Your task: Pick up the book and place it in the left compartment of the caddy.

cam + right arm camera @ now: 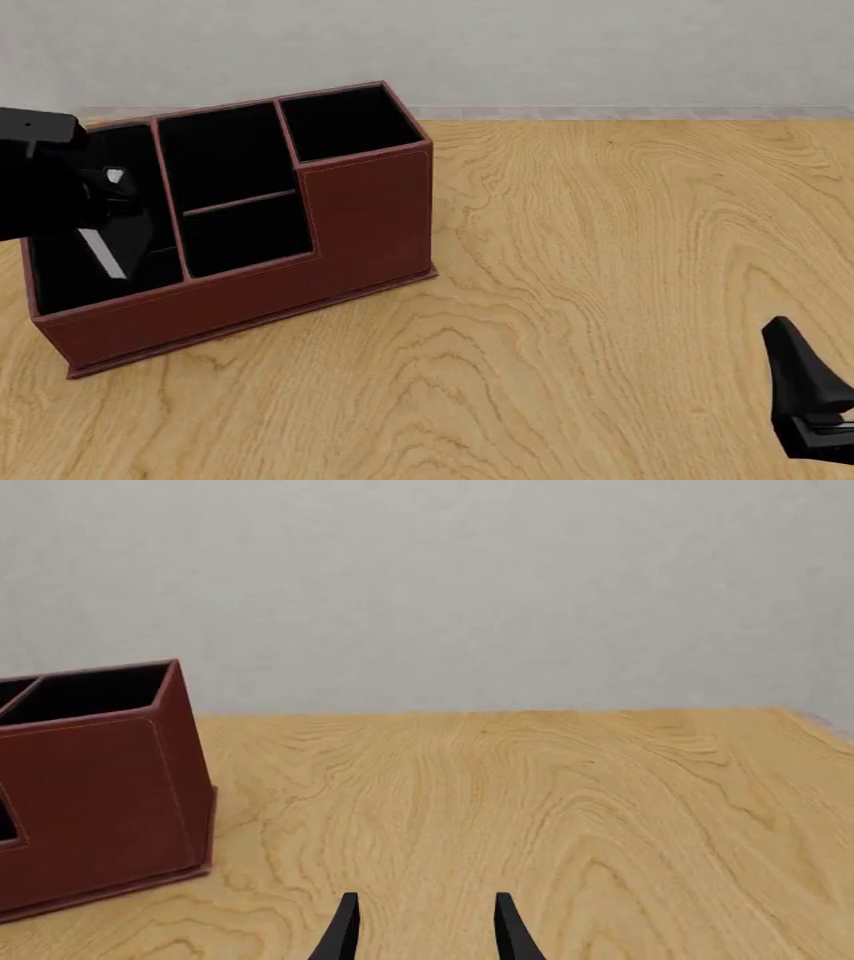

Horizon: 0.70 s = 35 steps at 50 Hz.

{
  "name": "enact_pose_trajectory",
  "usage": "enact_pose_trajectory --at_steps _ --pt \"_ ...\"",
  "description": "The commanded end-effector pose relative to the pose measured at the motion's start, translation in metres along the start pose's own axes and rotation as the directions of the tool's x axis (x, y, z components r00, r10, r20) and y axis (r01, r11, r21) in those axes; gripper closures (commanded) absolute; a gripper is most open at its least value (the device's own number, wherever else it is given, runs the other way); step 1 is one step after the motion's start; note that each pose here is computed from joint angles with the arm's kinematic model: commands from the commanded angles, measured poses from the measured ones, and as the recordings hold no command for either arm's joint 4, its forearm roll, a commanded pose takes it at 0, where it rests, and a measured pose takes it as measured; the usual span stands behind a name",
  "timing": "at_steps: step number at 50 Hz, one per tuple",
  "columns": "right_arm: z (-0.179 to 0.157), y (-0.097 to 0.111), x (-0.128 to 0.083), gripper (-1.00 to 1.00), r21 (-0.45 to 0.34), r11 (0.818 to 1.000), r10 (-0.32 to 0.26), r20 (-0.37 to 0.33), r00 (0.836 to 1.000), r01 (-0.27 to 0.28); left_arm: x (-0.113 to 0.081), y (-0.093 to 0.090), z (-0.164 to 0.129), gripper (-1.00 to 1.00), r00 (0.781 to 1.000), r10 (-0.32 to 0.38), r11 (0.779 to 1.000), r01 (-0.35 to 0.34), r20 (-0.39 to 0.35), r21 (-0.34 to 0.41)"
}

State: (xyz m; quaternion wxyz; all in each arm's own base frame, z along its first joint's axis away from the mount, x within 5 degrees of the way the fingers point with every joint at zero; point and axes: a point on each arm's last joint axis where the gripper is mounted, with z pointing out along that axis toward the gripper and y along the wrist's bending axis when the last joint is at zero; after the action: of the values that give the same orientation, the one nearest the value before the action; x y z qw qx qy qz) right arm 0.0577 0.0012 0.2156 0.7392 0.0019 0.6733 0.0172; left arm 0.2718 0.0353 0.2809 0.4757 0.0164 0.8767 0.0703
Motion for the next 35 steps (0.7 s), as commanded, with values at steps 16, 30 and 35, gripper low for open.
enact_pose_trajectory --at_steps 16,30,35 --pt "-0.0006 -0.0002 0.0002 -1.0 0.004 1.0 0.007 0.004 1.0 -0.007 0.0052 -0.0011 0.0065 1.0 1.0 0.018 1.0 -0.018 0.007 -0.001" --pt "-0.0012 -0.0004 -0.0006 -1.0 0.007 1.0 0.01 0.006 1.0 -0.01 0.0088 -0.0028 0.0093 1.0 1.0 0.026 1.0 -0.026 0.008 0.002" --pt "-0.0012 -0.0004 -0.0007 -1.0 0.007 1.0 0.011 0.007 1.0 -0.011 0.0094 -0.0028 0.0103 1.0 1.0 0.025 1.0 -0.025 0.007 0.001"
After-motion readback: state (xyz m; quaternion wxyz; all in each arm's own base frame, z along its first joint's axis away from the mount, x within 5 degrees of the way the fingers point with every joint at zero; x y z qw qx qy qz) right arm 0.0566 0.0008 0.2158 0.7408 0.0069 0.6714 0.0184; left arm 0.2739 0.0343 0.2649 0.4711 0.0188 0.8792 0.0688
